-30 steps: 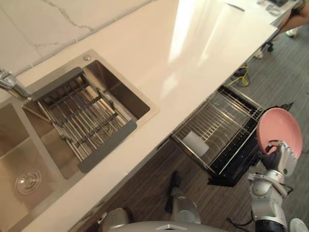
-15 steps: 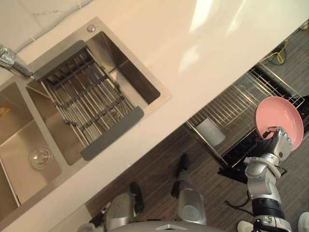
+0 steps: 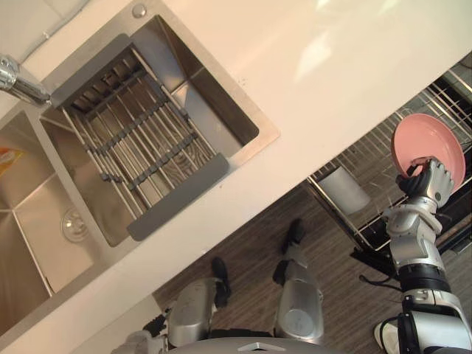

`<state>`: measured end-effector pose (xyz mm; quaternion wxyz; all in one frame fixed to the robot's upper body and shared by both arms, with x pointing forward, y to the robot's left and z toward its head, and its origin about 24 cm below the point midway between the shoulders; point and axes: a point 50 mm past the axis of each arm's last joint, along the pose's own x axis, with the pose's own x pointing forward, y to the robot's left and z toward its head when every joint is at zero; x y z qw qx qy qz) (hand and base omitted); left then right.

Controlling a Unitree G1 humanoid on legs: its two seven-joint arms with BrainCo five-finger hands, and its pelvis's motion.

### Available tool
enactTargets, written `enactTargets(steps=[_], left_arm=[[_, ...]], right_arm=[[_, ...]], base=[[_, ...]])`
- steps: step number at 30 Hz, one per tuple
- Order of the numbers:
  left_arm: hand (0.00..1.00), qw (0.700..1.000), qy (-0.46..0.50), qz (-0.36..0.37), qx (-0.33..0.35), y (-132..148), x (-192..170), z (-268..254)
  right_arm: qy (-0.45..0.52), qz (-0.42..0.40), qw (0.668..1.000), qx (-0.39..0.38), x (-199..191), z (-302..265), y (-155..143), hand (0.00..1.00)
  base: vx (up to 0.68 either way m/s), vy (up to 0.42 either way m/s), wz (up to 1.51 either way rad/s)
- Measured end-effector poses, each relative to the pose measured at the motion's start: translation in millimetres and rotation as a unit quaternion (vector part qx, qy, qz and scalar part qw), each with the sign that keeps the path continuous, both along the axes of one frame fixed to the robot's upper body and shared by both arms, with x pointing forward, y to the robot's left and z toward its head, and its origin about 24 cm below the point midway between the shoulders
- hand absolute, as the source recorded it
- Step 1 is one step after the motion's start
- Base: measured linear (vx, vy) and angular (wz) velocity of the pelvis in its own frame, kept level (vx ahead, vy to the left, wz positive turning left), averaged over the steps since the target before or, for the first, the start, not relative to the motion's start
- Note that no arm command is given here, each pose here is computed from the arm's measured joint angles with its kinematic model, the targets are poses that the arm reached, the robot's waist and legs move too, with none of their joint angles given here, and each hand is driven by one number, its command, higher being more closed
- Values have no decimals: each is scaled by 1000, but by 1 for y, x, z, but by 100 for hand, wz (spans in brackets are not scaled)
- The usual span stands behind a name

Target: Walk over to the sink, pick up the cup, carry it to the dishwasher, place the cup inside the dishwasher, then close the dishwasher door

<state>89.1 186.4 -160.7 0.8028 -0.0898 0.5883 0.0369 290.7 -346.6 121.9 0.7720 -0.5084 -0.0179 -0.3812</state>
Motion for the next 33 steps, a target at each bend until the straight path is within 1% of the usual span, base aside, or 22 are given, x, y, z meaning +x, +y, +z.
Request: enactTargets(steps=[7,12,17,18,19,24,30,33], left_arm=[[0,1000,-7,-4,-7,-3,6,1],[0,1000,-4,-14,-6,-4,9,0],[0,1000,-6,-22,-4,-4,15,1],[0,1000,-8,-23,-3,-4,16,1],[0,1000,-8,-23,-3,-4,16,1],[0,999,-15,-37,-5,-8,22,2],[0,999,-17,-34,-6,-8,21,1],[0,999,-15,-34,-6,-8,21,1]], right_arm=[[14,29,999,-18,24,24,3,100],[33,45,998,-24,31,23,9,100],[81,39,996,6,34,9,5,100],[91,39,995,26,34,6,3,100],[93,38,994,30,34,5,2,0],[99,20,993,60,33,0,-5,0],[85,-4,993,80,30,0,-10,0],[59,-24,990,125,25,-3,-17,0]], base=[[-80,-10,9],[-71,-14,4],[-24,8,6],[0,0,0],[0,0,0],[-2,15,3],[0,0,0],[0,0,0]])
